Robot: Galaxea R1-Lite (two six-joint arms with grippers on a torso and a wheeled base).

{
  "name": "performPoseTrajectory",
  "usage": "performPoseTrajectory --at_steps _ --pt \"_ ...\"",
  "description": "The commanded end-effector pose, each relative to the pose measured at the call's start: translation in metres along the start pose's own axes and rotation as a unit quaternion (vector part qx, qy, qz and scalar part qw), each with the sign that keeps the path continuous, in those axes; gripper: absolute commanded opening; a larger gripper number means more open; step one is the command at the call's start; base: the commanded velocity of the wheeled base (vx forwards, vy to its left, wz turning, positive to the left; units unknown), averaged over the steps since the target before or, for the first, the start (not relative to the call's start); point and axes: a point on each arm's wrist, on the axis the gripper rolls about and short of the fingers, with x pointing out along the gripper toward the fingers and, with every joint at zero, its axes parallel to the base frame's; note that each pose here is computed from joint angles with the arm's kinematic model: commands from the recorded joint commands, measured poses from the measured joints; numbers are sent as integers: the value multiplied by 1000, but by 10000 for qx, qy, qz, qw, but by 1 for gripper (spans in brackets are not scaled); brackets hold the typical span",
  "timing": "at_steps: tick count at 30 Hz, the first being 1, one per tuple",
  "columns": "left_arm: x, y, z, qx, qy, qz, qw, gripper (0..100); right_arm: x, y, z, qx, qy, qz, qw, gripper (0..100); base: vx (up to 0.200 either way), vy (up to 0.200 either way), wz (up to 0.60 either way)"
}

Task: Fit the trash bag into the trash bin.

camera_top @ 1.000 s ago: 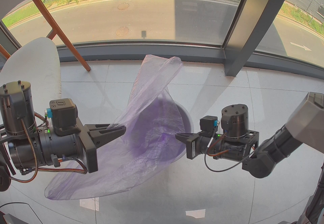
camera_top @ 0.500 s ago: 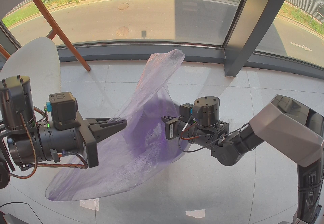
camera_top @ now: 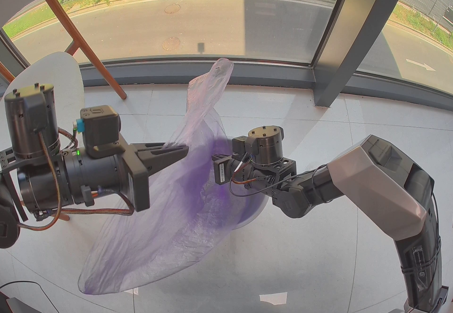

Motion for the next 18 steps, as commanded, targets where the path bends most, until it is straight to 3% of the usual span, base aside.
performPoseTrajectory --at_steps 1,4,9,14,16,18 --pt "20 6 3 12 42 -16 10000 0 8 -2 -3 -10 -16 -13 10000 0 0 0 0" --pt "29 8 6 25 36 -15 10000 0 4 -6 -5 10 162 -68 9998 0 0 0 0" --pt "41 11 9 87 43 -23 10000 0 -25 -7 27 54 187 -108 9998 0 0 0 0" --pt "53 14 8 86 81 -27 9999 0 -90 -15 62 140 408 -224 9988 0 0 0 0" --pt "58 16 8 84 90 -13 9999 0 -113 -18 64 175 552 -234 9980 0 0 0 0" --pt "66 18 10 86 83 -4 9999 0 -149 -20 51 240 1051 -230 9939 0 0 0 0"
